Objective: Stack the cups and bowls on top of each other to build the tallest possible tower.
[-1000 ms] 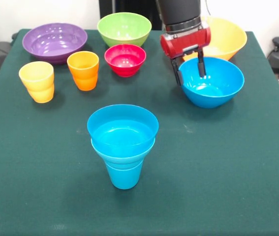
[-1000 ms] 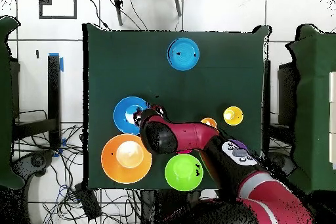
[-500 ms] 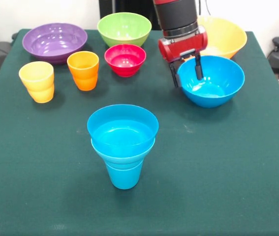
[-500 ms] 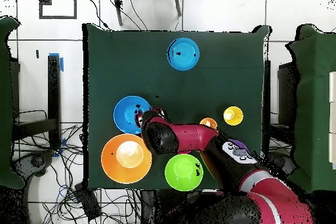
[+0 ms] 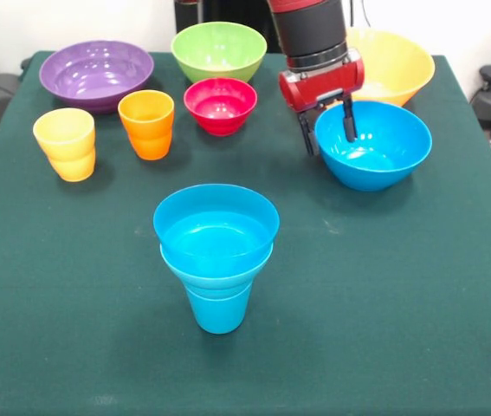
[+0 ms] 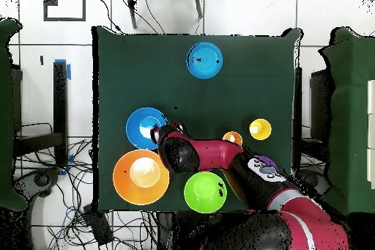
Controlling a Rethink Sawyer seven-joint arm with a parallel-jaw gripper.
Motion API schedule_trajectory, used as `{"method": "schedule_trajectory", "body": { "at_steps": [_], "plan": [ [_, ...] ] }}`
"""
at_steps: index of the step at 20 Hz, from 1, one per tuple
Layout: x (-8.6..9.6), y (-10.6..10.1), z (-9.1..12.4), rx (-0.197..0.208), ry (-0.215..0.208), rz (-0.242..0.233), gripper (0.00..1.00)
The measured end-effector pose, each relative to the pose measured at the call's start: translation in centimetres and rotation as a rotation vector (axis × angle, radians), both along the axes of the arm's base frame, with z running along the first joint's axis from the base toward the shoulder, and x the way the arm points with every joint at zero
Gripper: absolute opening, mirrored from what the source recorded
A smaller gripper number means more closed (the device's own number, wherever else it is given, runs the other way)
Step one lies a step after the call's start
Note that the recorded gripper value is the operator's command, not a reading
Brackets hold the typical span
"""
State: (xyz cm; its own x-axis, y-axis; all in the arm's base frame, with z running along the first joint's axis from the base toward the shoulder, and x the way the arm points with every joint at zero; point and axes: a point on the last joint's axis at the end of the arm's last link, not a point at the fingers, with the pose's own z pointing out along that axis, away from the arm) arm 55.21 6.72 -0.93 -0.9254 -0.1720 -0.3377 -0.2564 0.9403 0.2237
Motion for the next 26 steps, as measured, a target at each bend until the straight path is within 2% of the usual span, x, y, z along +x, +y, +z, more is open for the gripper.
{"method": "schedule_trajectory", "body": {
  "at_steps": [12, 17, 26],
  "plan": [
    [0.1, -2.0, 0.0, -0.004, -0.004, -0.026, 1.0],
    [-0.3, -3.1, -0.2, -0.015, -0.011, -0.018, 1.0],
    [-1.7, -3.3, -1.2, -0.024, -0.001, 0.017, 1.0]
  ]
}}
